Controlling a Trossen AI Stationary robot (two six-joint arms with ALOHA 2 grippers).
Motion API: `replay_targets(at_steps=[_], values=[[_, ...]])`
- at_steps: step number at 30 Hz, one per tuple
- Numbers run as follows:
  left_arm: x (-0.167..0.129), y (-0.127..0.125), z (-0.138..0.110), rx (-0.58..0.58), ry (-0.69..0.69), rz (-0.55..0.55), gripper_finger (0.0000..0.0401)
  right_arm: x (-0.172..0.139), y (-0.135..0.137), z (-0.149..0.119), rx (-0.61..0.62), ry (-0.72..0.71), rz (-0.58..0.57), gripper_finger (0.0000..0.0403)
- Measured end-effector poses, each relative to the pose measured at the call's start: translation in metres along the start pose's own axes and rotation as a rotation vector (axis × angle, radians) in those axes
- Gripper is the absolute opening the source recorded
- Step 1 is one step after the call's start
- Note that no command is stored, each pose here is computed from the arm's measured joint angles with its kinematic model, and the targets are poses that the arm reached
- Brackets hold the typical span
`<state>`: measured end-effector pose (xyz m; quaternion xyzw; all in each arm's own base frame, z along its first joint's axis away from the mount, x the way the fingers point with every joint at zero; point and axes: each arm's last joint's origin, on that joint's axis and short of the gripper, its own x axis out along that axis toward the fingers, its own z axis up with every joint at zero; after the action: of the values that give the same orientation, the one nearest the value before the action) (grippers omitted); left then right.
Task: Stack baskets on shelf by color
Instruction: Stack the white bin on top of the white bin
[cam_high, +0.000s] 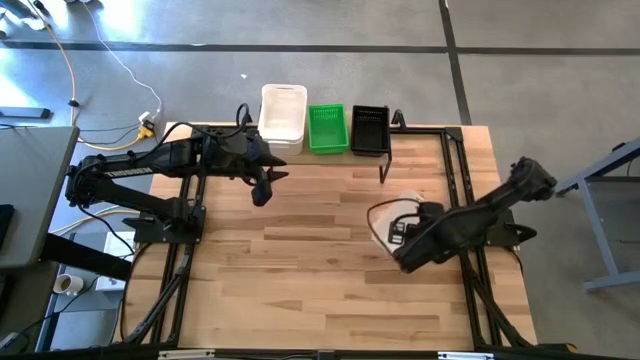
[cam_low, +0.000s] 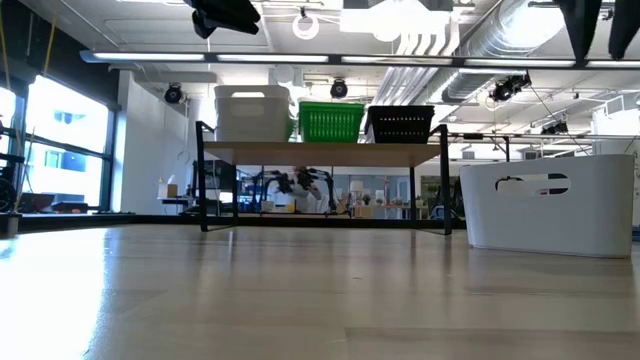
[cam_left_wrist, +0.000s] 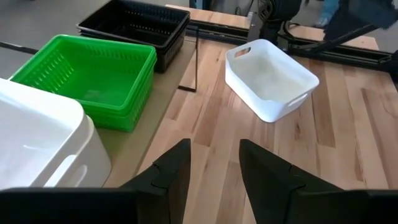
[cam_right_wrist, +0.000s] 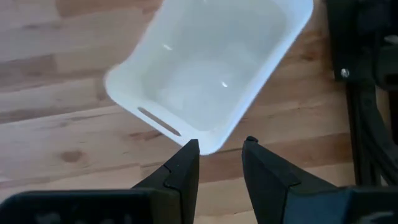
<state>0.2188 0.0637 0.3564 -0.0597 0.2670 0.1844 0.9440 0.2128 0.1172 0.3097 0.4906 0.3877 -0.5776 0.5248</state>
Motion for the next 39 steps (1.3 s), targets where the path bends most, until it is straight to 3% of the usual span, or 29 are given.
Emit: replay_targets(at_steps=[16, 25, 31, 39], values=[[0.000, 0.000, 0.000, 0.000, 0.001, -0.007, 0.0127, 0.067, 0.036, -0.044, -0.007, -0.117, -0.279, 0.0107], [0.000, 0.000, 0.000, 0.000, 0.001, -0.006, 0.0127, 0.093, 0.047, -0.050, 0.027, -0.136, -0.388, 0.0107], [0.000, 0.000, 0.000, 0.039, 0.000, -0.006, 0.0127, 0.105, 0.040, -0.049, 0.048, -0.132, -0.458, 0.0107], [0.000, 0.000, 0.000, 0.053, 0.000, -0.004, 0.0127, 0.122, 0.042, -0.043, 0.074, -0.127, -0.447, 0.0107]])
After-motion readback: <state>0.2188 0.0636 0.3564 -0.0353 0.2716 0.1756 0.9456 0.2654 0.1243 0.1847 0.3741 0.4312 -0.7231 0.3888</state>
